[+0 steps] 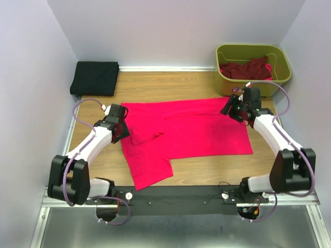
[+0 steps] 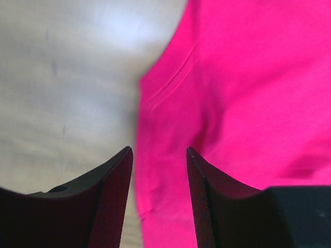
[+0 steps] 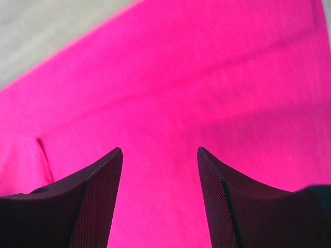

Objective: Fold and stack the t-shirts
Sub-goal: Fold the tshirt

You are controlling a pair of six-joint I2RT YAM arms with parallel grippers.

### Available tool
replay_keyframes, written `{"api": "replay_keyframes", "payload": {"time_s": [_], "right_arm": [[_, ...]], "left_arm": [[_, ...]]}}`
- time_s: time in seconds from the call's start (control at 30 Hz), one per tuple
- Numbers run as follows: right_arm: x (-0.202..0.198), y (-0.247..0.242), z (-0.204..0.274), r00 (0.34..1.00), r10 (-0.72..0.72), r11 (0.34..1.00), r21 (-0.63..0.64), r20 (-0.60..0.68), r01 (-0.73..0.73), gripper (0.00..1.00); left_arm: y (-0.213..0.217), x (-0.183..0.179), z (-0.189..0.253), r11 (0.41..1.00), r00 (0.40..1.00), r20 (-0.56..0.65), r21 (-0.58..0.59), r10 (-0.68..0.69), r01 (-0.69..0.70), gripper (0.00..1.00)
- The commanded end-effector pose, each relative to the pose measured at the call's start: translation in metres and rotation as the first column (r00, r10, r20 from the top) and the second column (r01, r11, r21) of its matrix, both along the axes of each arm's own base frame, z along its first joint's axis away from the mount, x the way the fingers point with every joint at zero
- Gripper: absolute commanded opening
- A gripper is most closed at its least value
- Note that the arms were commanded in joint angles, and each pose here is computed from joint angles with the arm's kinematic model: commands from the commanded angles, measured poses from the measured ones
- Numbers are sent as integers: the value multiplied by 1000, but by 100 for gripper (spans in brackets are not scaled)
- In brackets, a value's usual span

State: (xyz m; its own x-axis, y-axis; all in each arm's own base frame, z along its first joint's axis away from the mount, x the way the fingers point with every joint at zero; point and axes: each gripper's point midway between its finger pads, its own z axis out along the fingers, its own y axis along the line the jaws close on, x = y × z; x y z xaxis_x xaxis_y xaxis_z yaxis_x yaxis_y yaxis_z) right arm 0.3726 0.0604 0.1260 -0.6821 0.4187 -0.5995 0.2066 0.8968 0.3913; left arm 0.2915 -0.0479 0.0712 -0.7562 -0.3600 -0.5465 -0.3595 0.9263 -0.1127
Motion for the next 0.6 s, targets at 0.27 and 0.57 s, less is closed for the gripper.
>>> {"api": "replay_keyframes", "payload": {"time_s": [0.27, 0.57], "right_arm": [[-62, -11, -26, 988, 30, 997, -68, -148, -40, 67], [-71, 1, -25, 986, 86, 996, -13, -145, -89, 67]], "left_arm": [[2, -62, -25, 997, 976, -206, 16, 73, -71, 52], [-9, -71, -36, 999, 954, -295, 2, 52, -54, 52]]}}
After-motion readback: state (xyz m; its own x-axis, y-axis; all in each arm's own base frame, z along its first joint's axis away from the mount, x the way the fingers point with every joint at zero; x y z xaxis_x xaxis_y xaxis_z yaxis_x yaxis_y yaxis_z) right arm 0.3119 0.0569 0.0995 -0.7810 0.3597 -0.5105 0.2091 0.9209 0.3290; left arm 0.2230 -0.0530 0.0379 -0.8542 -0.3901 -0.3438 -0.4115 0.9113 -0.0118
